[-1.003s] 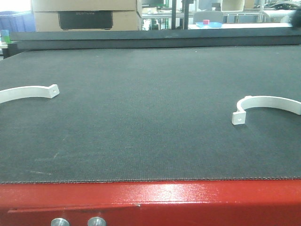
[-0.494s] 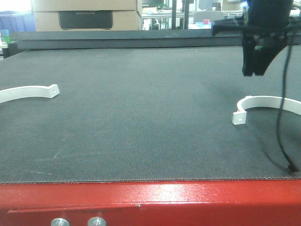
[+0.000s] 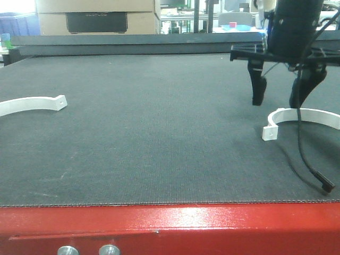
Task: Grab PVC pipe and place in blue bin
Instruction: 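Lower both grippers onto the ends of the white clamps, then close both grippers on the clamp ends and lift them off the table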
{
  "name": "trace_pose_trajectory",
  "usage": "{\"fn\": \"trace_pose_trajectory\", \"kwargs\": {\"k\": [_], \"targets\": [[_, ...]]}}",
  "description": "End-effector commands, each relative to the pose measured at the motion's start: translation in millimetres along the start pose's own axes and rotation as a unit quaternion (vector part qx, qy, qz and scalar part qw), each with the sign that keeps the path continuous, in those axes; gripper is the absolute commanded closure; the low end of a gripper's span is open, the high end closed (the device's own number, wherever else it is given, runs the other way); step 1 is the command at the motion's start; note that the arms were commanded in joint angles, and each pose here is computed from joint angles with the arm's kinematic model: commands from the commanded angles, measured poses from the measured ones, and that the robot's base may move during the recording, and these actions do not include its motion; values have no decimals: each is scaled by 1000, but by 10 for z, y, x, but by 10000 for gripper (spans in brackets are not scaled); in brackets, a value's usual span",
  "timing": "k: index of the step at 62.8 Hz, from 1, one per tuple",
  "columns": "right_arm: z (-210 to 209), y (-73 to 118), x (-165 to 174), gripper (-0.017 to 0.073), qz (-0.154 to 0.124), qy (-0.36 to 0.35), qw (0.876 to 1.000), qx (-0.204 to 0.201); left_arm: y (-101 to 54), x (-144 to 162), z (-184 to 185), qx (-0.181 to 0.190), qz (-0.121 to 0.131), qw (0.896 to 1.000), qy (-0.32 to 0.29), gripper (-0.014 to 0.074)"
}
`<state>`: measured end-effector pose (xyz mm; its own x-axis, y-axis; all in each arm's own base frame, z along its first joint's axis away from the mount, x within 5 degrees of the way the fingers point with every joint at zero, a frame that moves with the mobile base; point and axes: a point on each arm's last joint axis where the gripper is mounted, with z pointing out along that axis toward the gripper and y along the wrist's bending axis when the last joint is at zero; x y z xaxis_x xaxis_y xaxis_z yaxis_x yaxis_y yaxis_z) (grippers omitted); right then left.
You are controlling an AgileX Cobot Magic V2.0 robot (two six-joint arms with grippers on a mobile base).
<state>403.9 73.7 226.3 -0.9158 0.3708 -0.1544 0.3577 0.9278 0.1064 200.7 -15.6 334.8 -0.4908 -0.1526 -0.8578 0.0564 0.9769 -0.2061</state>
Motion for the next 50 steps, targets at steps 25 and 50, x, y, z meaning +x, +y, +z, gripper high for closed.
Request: {"fn": "trace_pose_trajectory", "kwargs": {"k": [25, 50], "targets": [[172, -9, -49, 326, 11, 8, 1000, 5, 7, 5, 2, -2, 4, 1000, 3, 704], [210, -43, -15, 727, 6, 33, 999, 21, -17, 97, -21, 8, 3, 998, 67, 704]]}}
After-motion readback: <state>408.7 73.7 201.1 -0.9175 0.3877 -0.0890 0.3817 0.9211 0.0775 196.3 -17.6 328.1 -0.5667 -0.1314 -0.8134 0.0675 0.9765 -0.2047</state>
